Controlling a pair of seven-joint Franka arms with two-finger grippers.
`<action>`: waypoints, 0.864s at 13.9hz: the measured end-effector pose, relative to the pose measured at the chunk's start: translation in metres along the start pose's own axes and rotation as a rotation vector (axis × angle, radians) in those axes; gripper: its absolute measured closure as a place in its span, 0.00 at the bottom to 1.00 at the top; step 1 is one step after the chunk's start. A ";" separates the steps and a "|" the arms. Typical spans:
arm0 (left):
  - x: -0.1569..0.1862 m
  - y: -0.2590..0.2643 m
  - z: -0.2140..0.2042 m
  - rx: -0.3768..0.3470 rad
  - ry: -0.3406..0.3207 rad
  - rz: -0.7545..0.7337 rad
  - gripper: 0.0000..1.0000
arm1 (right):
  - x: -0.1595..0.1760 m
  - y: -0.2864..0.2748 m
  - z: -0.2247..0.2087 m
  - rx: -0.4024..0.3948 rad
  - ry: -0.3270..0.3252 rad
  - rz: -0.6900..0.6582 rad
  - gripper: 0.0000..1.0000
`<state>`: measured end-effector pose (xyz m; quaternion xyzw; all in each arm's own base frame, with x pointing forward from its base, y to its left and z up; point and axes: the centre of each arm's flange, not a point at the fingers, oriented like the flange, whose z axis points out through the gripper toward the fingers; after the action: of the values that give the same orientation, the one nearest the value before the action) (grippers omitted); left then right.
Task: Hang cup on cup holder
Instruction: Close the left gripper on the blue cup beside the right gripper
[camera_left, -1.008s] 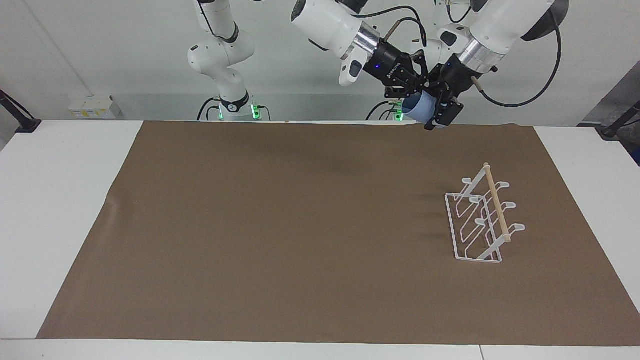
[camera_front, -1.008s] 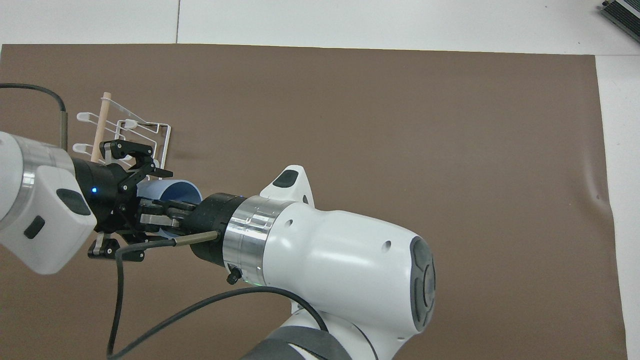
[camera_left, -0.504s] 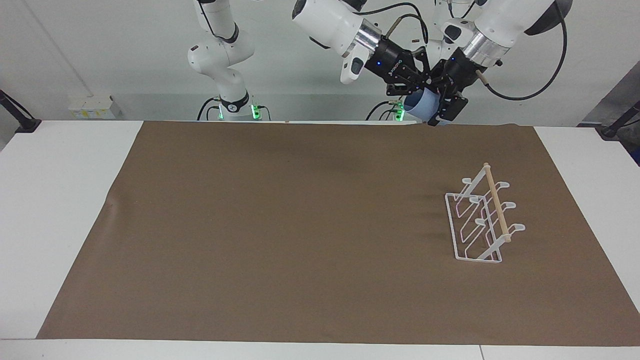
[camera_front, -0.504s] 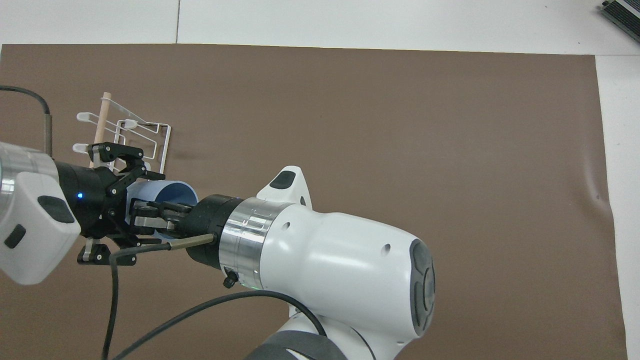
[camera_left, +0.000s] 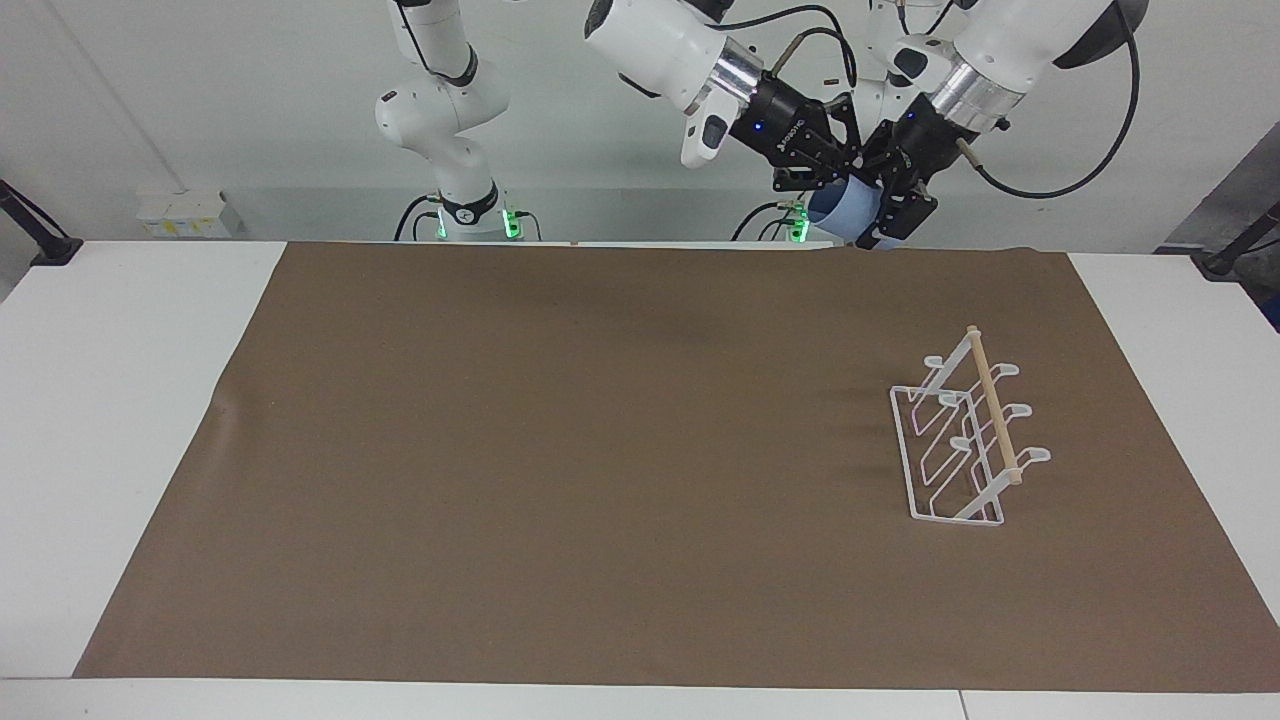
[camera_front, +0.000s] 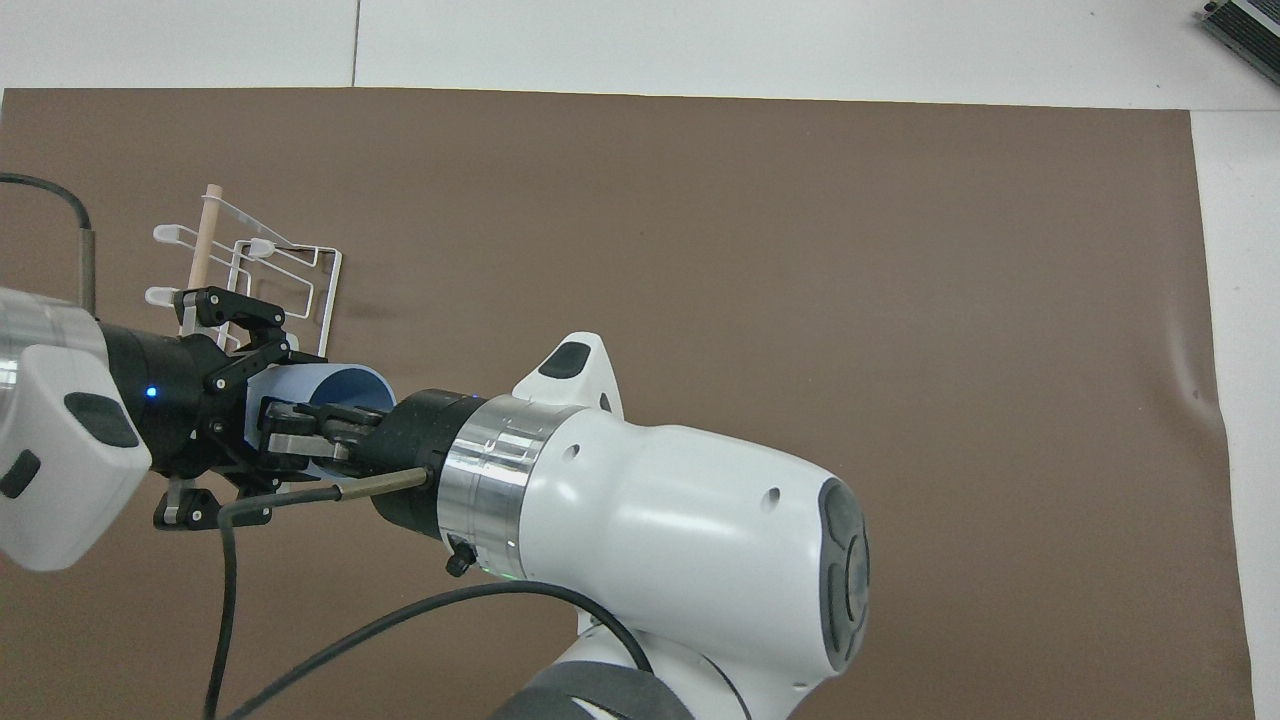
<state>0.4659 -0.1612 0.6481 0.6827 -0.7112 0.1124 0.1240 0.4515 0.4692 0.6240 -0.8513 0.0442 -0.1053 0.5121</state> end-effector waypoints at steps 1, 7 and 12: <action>0.000 0.000 0.000 0.000 0.000 0.000 0.19 | 0.000 0.000 0.000 0.000 0.000 0.000 0.94; -0.001 0.000 0.000 -0.001 0.002 -0.003 0.19 | 0.000 0.000 0.000 0.001 0.001 0.002 0.94; -0.009 -0.001 -0.002 -0.006 0.002 -0.022 0.19 | 0.005 0.002 -0.003 0.000 0.010 0.005 0.43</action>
<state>0.4672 -0.1521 0.6468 0.6900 -0.7039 0.1098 0.1279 0.4559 0.4651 0.6241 -0.8507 0.0490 -0.1082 0.5120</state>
